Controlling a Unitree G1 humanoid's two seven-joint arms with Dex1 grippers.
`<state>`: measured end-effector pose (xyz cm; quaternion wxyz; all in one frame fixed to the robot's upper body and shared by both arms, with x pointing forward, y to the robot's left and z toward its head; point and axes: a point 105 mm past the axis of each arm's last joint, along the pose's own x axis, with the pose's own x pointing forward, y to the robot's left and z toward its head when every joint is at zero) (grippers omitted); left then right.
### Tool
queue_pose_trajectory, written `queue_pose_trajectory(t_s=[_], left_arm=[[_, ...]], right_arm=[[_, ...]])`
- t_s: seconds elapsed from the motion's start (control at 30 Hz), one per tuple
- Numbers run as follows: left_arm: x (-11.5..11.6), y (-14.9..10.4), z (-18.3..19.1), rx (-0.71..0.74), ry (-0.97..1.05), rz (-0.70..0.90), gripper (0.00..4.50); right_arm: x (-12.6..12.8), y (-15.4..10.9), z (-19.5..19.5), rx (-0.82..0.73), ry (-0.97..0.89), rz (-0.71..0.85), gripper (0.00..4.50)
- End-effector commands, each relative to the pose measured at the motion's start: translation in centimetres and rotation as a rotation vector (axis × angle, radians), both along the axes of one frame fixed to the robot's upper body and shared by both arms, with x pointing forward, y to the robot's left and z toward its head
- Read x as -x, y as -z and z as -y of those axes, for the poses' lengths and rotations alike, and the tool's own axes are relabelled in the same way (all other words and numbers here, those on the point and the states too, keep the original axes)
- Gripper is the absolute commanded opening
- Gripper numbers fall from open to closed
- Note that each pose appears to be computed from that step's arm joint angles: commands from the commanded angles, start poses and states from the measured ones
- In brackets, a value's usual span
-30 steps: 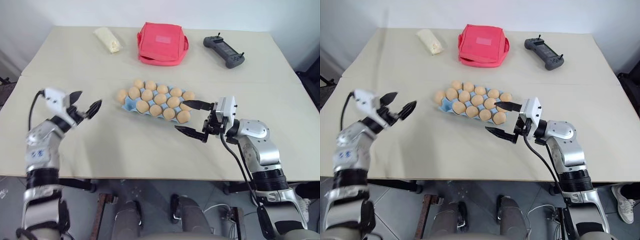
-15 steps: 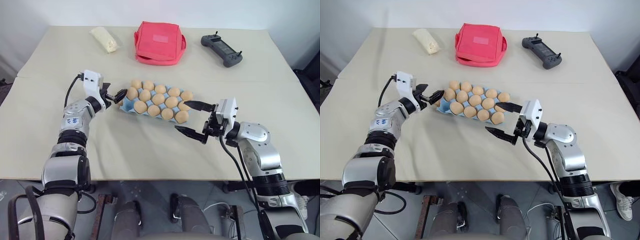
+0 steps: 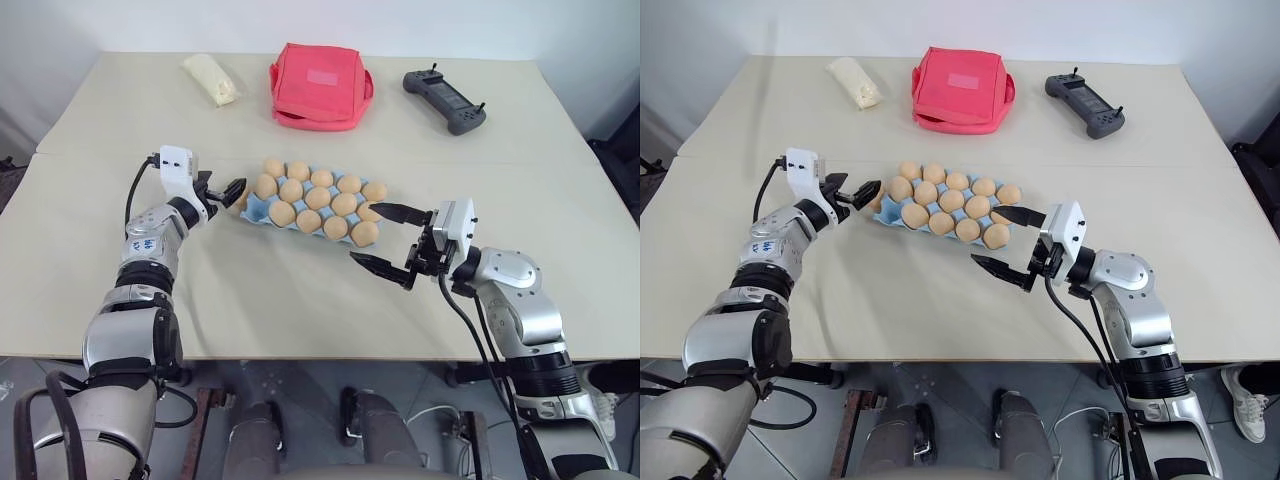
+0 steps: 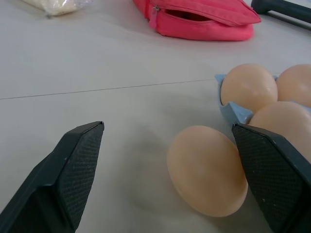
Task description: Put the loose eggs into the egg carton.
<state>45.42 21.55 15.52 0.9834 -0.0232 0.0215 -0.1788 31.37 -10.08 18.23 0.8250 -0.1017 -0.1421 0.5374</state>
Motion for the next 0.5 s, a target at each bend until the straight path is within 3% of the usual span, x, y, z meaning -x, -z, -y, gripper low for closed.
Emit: queue_pose_trajectory(t_s=[0.03,0.2,0.3,0.5], left_arm=[[-0.27,-0.24,0.38,-0.009,-0.003,0.000,4.48],[-0.52,-0.10,0.94,-0.006,-0.004,-0.018,4.48],[-0.58,-0.12,1.05,-0.005,-0.002,-0.020,3.90],[-0.38,-0.49,0.90,0.004,0.019,0.007,1.92]], right_arm=[[0.21,-1.37,0.05,-0.017,-0.005,0.058,4.50],[0.15,-1.36,0.05,-0.020,-0.002,0.061,4.50],[0.10,-1.40,0.11,-0.022,0.004,0.066,4.50],[-0.01,-1.41,0.21,-0.026,0.014,0.073,4.50]])
